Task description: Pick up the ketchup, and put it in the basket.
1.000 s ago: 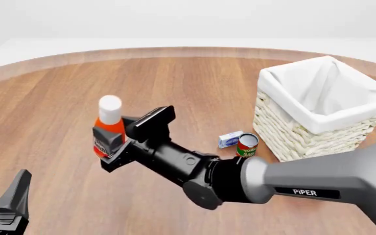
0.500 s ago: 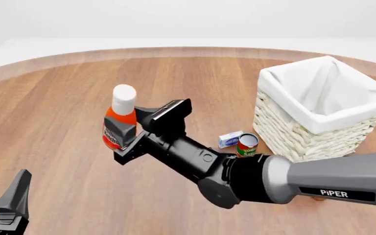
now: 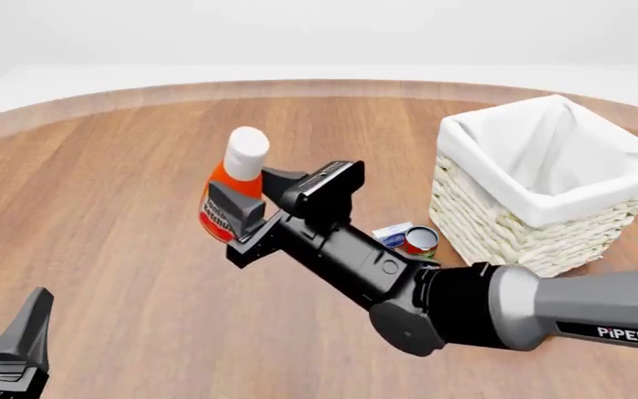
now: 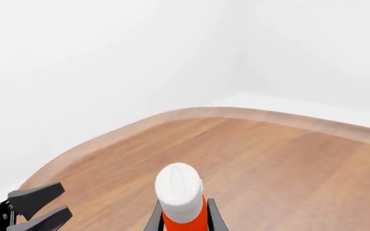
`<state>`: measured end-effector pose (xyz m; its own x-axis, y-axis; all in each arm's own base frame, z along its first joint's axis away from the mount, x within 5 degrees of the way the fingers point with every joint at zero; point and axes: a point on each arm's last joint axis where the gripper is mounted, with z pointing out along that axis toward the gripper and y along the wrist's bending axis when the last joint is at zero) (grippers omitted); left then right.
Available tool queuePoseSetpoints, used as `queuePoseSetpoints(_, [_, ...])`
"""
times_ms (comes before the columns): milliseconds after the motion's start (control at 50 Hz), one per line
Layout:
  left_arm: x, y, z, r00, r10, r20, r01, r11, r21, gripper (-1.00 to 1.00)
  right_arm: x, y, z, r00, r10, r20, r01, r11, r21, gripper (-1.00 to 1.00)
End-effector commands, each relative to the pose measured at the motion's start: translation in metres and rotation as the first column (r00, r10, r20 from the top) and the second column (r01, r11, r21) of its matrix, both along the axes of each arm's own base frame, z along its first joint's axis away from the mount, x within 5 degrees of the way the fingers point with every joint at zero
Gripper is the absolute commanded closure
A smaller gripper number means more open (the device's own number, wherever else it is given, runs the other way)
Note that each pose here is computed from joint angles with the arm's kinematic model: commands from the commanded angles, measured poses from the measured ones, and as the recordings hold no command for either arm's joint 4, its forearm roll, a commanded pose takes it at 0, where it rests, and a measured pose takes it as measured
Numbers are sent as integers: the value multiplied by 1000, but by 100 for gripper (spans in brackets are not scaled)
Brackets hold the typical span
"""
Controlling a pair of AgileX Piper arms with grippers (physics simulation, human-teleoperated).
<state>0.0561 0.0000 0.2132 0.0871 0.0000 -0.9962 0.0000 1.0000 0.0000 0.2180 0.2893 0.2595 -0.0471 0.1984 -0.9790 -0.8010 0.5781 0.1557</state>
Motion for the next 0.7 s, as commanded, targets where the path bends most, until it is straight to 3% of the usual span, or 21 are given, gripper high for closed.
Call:
queuePoseSetpoints(20, [0,0,0,1000,0,0,0,1000,0,-100,8,-20,14,998,-53,24,52,998,31,100])
queuePoseSetpoints(420, [0,0,0,1000,0,0,0,1000,0,-100,20,-21,21,996,-86,34,87,996,-23,100])
queuePoseSetpoints(700, [0,0,0,1000,0,0,0,1000,0,-100,25,-29,29,992,-113,50,114,993,-27,100])
